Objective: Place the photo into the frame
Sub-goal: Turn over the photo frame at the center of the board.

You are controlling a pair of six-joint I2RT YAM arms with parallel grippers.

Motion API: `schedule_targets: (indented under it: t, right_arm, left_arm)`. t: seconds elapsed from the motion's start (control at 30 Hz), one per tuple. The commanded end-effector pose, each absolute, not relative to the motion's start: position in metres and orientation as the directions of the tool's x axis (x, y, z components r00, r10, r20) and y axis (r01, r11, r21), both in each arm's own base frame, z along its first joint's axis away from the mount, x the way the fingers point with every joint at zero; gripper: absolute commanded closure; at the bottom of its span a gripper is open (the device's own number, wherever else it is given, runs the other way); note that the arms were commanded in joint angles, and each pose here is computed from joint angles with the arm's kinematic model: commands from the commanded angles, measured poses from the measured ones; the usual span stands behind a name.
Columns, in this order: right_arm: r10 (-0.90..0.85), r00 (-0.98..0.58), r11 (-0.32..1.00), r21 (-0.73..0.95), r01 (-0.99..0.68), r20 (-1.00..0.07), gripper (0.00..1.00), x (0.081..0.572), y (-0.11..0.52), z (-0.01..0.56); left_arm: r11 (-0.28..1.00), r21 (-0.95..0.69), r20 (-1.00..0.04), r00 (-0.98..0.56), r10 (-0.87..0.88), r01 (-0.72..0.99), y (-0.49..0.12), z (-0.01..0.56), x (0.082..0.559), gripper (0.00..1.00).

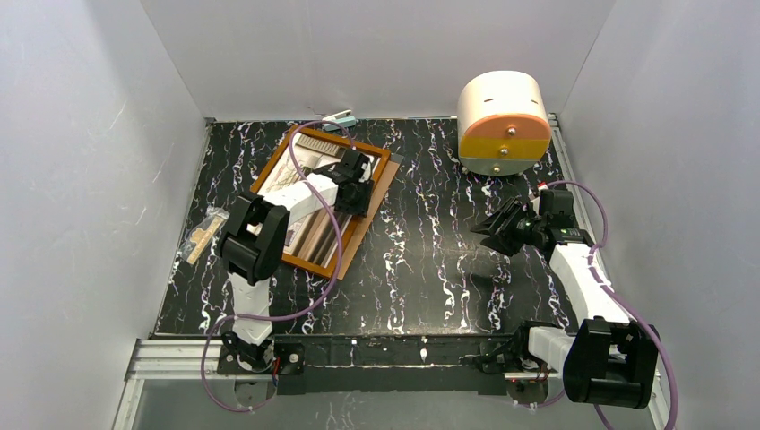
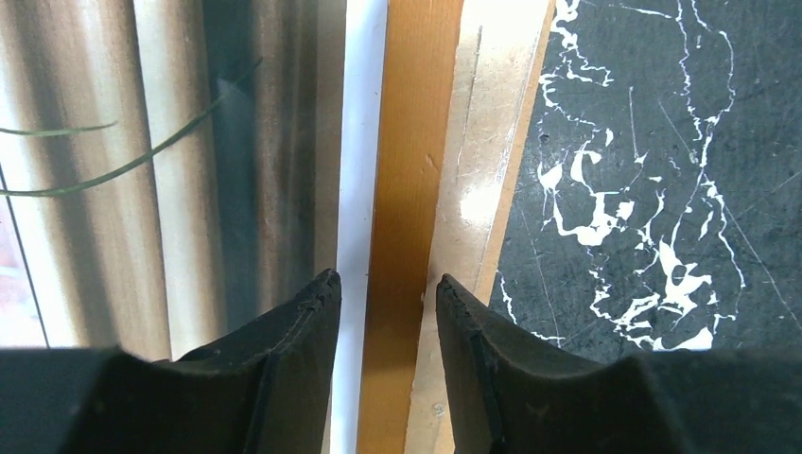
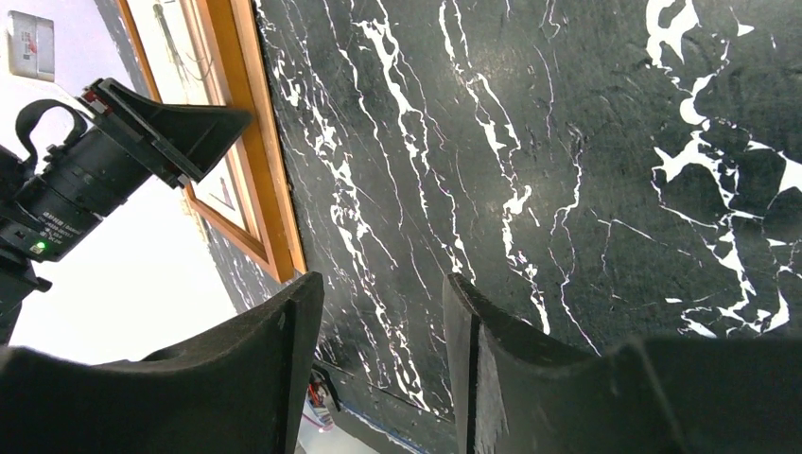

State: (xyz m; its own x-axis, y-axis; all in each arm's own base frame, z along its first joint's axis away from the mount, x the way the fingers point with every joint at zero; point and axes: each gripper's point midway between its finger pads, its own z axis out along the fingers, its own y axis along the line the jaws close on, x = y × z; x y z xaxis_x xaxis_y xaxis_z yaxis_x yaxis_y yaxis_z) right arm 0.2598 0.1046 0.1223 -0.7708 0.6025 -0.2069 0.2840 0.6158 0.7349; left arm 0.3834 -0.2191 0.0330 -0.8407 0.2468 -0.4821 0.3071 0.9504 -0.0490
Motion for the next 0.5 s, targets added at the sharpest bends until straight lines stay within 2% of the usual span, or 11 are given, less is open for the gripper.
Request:
schedule_targets:
  t: [0.0,0.17,0.47]
  right_arm:
    - [0.593,-0.771,0.621,0.742,0.252,-0.234,0.42,0.262,0.106,0.126]
    - [0.598,-0.767,0.616,0.745,0.254,-0.233,0.43,0.26,0.106,0.128]
    - [0.592,-0.777,0.597,0.765,0.243,-0.214,0.4,0.258,0.111,0.135]
  left_arm:
    - [0.953,0.044,-0.47,-0.835,0.286,0.301,-0.209,0.029,0.382,0.61]
    - [0.944,0.051,-0.461,-0.831,0.311,0.325,-0.214,0.027,0.379,0.68]
    - [0.946,0.052,-0.51,-0.806,0.3,0.319,-0.219,0.059,0.391,0.95]
